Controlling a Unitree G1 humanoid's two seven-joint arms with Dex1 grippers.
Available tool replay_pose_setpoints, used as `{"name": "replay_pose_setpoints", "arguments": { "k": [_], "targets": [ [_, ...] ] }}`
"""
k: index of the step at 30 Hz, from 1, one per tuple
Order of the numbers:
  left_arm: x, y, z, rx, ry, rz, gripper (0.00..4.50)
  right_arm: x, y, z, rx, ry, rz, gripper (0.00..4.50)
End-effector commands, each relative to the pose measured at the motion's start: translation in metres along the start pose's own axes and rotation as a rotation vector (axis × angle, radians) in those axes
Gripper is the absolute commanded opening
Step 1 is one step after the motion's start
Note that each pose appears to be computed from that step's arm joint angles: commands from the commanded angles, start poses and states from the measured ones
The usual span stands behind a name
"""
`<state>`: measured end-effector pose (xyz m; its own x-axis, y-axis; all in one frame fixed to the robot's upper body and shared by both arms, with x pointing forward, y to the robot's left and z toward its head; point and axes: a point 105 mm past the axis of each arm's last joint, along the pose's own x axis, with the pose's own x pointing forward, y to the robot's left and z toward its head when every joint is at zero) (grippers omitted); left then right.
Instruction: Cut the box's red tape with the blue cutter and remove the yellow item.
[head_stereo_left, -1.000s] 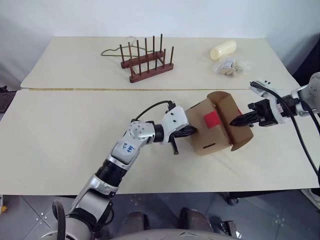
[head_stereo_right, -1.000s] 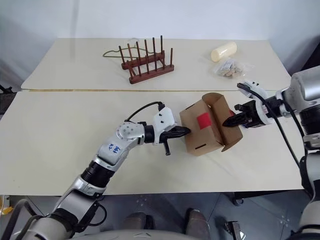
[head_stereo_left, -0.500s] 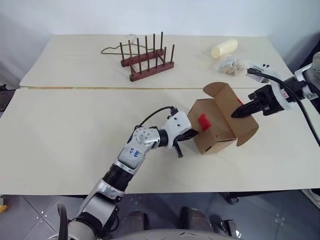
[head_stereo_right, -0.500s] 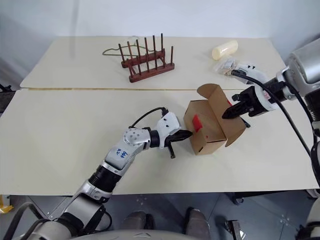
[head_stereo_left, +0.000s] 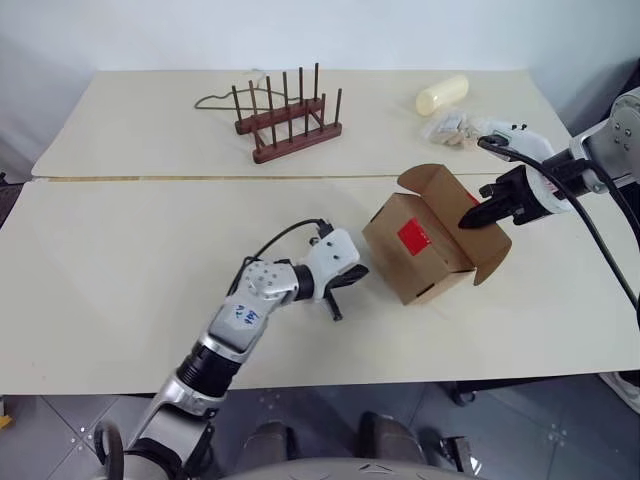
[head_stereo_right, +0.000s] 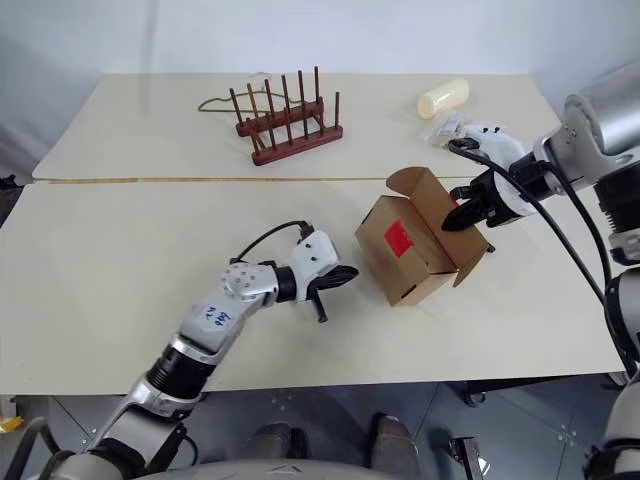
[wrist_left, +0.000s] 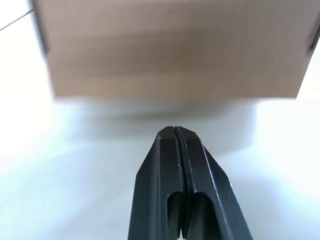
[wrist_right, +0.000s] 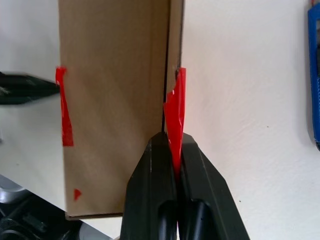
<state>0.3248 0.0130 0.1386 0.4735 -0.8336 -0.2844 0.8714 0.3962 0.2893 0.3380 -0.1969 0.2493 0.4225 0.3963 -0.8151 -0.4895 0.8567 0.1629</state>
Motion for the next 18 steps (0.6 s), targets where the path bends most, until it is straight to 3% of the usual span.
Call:
{"name": "replay_pose_setpoints", "arguments": {
  "k": [1, 8, 14, 18],
  "targets": [
    [-0.012, -0.006, 0.016, 0.045, -0.035, -0.029, 0.0, -0.005, 0.01, -0.001, -0.057, 0.004, -0.002, 0.02],
    [-0.022, -0.009, 0.025, 0.023, -0.063, -0.057, 0.0, -0.011, 0.023, 0.002, -0.133, -0.029, -0.025, 0.02],
    [-0.049, -0.005, 0.056, 0.03, -0.159, -0.132, 0.0, -0.01, 0.031, 0.001, -0.205, -0.038, -0.061, 0.02],
    [-0.05, 0.005, 0.063, 0.045, -0.175, -0.111, 0.0, -0.007, 0.035, -0.001, -0.215, -0.043, -0.056, 0.02]
  ]
}}
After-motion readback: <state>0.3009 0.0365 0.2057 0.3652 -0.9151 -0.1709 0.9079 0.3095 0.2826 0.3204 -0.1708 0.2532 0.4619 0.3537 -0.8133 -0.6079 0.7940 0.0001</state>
